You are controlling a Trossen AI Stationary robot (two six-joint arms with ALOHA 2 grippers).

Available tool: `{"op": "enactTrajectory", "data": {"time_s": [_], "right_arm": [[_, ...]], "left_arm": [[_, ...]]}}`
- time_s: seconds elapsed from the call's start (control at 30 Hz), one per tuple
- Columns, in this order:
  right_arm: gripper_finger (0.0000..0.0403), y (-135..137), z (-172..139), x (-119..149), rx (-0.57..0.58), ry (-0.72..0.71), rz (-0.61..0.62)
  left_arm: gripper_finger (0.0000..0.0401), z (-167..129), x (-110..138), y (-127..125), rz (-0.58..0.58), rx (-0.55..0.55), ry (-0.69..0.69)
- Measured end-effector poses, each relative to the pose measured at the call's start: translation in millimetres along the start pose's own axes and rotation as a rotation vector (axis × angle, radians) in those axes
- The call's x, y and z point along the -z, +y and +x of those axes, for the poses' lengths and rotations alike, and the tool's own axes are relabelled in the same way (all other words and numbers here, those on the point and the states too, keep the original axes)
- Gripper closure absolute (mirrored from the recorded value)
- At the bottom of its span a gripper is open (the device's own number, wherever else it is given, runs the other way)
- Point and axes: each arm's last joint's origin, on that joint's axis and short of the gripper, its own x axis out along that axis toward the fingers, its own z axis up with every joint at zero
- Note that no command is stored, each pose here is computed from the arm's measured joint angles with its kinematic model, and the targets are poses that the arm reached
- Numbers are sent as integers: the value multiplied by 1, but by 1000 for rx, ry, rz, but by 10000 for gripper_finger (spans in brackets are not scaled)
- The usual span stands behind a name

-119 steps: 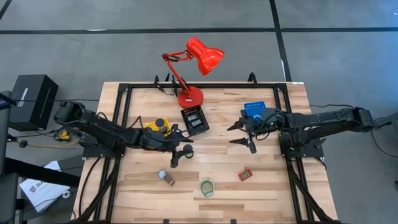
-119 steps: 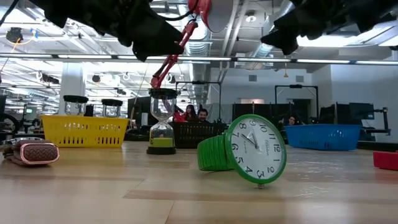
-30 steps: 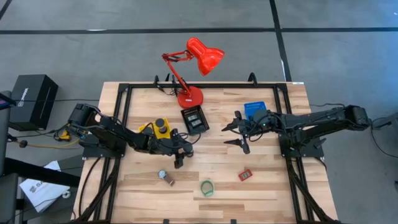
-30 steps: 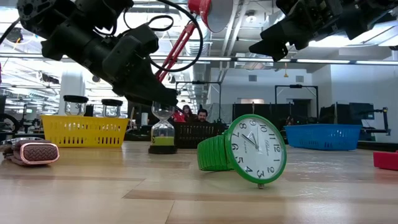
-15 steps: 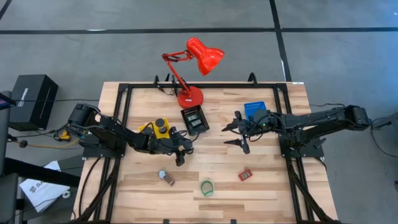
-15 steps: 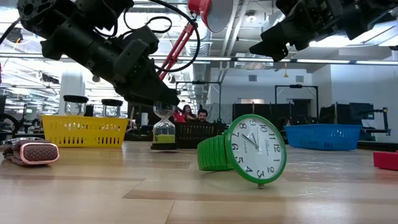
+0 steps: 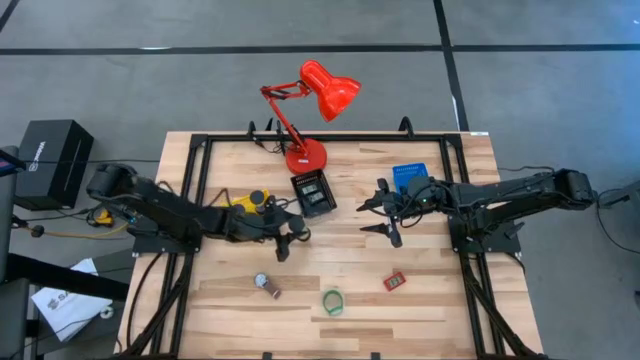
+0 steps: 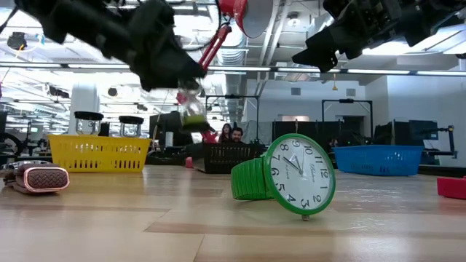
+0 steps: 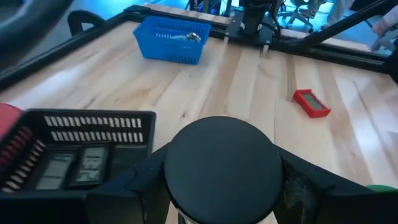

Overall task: Pick & Place Office items
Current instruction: Put the green hourglass into the yellow bin

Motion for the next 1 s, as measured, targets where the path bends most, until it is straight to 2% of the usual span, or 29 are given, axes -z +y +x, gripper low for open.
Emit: {"op": "enactTrajectory", "data": {"time_s": [0.13,0.3,0.43,0.63,0.77,0.87,1.0], "right_arm": [[149,0,0,2,-1,17,3],[149,0,0,2,-2,17,3],[149,0,0,2,-1,17,3],[149,0,0,2,-1,20,3],[149,0,0,2,-2,24,4],[149,0,0,2,-2,24,3],[149,0,0,2,-2,24,3]], "left_arm": [[205,-25,-15,9,2,-15,8],[192,-54,-26,24,12,-138,-9],[185,-73,-27,36,25,-231,3],[205,-81,-2,49,-53,-269,15],[192,-81,20,56,-118,-322,24],[184,-80,35,61,-119,-348,49],[198,-80,48,64,-145,-360,65]]}}
